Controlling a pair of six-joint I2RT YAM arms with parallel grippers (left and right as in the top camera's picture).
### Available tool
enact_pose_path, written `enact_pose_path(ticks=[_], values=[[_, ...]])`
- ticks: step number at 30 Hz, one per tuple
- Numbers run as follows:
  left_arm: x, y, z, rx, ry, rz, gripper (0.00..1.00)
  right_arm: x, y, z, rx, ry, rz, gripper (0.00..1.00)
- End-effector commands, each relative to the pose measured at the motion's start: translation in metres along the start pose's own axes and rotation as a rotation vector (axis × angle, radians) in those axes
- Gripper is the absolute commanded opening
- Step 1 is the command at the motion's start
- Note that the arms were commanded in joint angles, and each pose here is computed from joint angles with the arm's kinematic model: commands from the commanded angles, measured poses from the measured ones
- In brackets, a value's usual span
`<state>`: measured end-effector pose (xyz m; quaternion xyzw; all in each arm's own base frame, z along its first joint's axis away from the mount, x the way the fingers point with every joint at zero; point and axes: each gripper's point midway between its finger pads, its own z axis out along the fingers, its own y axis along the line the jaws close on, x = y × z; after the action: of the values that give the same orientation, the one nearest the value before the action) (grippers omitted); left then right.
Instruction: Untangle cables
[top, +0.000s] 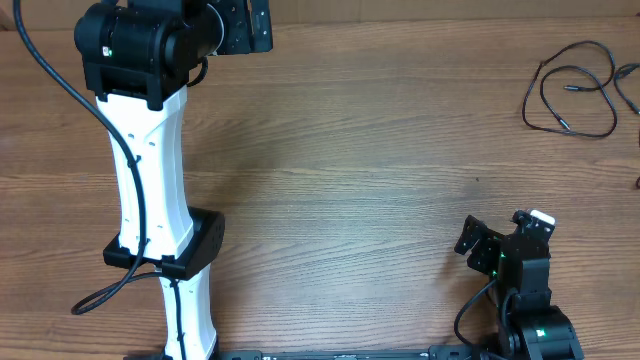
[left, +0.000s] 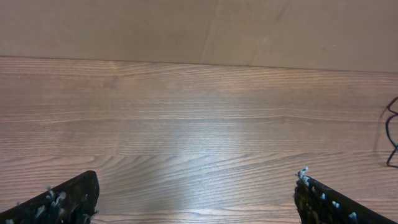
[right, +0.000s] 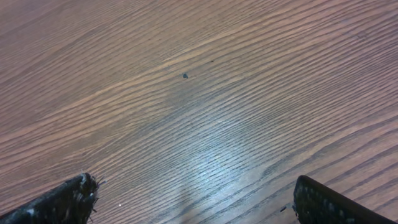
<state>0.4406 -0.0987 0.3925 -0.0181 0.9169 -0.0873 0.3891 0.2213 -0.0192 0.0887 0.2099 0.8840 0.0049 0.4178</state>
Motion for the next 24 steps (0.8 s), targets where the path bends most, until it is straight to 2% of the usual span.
enact_pose_path(ticks=[1,12,16,24], values=[[0.000,-0.005,-0.002,0.023,0.000,-0.002,1.00,-0.002,-0.001,0.000,0.006,-0.010,0.002,1.00],[0.000,-0.005,-0.002,0.023,0.000,-0.002,1.00,-0.002,-0.001,0.000,0.006,-0.010,0.002,1.00],[0.003,-0.024,-0.003,0.132,0.023,-0.064,1.00,-0.002,-0.001,0.000,0.006,-0.010,0.002,1.00],[0.004,-0.014,0.000,0.082,0.018,0.103,1.00,-0.002,-0.001,0.000,0.006,-0.010,0.002,1.00]])
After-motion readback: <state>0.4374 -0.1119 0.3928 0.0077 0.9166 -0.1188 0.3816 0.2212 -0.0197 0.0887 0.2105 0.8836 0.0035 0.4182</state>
